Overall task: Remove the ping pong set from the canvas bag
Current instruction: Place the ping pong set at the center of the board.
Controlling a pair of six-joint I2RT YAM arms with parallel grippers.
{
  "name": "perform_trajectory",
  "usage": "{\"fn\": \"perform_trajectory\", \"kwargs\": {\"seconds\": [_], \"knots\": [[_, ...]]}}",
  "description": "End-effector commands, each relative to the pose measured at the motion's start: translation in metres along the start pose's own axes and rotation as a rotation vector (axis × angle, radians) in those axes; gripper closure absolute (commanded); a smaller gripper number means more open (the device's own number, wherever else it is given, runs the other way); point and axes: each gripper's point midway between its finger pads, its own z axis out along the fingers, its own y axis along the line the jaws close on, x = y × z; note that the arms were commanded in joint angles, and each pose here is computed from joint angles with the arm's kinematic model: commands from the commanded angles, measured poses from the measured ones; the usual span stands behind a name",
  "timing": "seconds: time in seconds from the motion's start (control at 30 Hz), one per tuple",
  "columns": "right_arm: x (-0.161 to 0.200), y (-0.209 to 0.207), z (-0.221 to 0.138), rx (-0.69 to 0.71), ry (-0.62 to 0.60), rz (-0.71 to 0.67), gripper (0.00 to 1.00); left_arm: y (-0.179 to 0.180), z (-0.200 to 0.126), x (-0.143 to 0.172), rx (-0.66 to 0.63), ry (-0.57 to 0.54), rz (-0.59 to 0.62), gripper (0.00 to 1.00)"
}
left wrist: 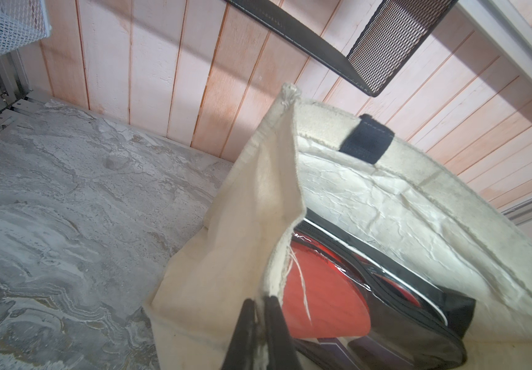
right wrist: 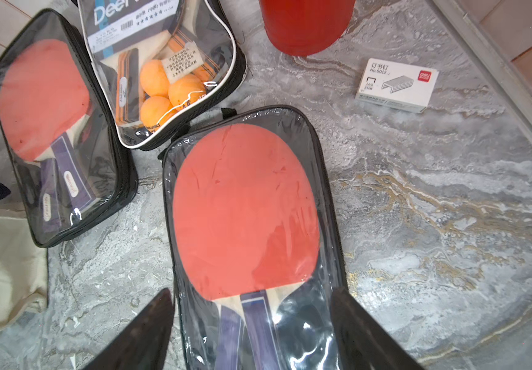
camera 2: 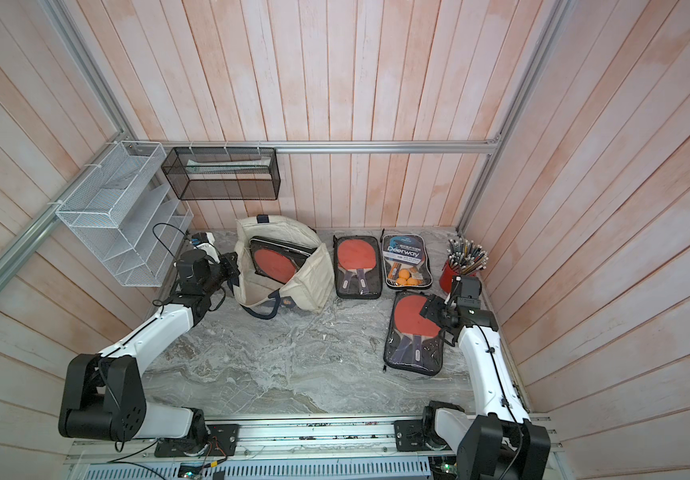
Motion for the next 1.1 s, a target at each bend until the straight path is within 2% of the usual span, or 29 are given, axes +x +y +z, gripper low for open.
{"fn": "perform_trajectory", "kwargs": {"seconds": [0.0, 0.1, 0.27, 0.4, 0.63, 0.83, 1.07], "knots": [[-0.014, 0.008, -0.014, -0.030, -0.059, -0.041, 0.17, 0.001, 0.005, 0.005, -0.002, 0.018, 0.001, 1.00], [-0.021, 0.039, -0.027, -0.137, -0.098, -0.102, 0.02, 0.000, 0.005, 0.003, 0.000, 0.017, 0.001, 1.00], [-0.033, 0.114, -0.068, -0.266, -0.224, -0.288, 0.02, -0.001, 0.006, 0.001, 0.000, 0.015, 0.000, 1.00], [-0.033, 0.191, -0.106, -0.405, -0.312, -0.459, 0.02, -0.002, 0.005, 0.003, 0.005, 0.019, -0.004, 1.00], [-0.015, 0.327, -0.147, -0.641, -0.366, -0.745, 0.02, -0.005, 0.002, -0.002, 0.009, 0.010, -0.008, 1.00], [0.011, 0.413, -0.130, -0.720, -0.304, -0.920, 0.02, -0.005, -0.002, -0.006, 0.001, 0.000, -0.016, 1.00], [0.047, 0.478, -0.102, -0.749, -0.211, -1.050, 0.05, -0.005, -0.005, -0.010, -0.002, -0.018, -0.037, 1.00]]}}
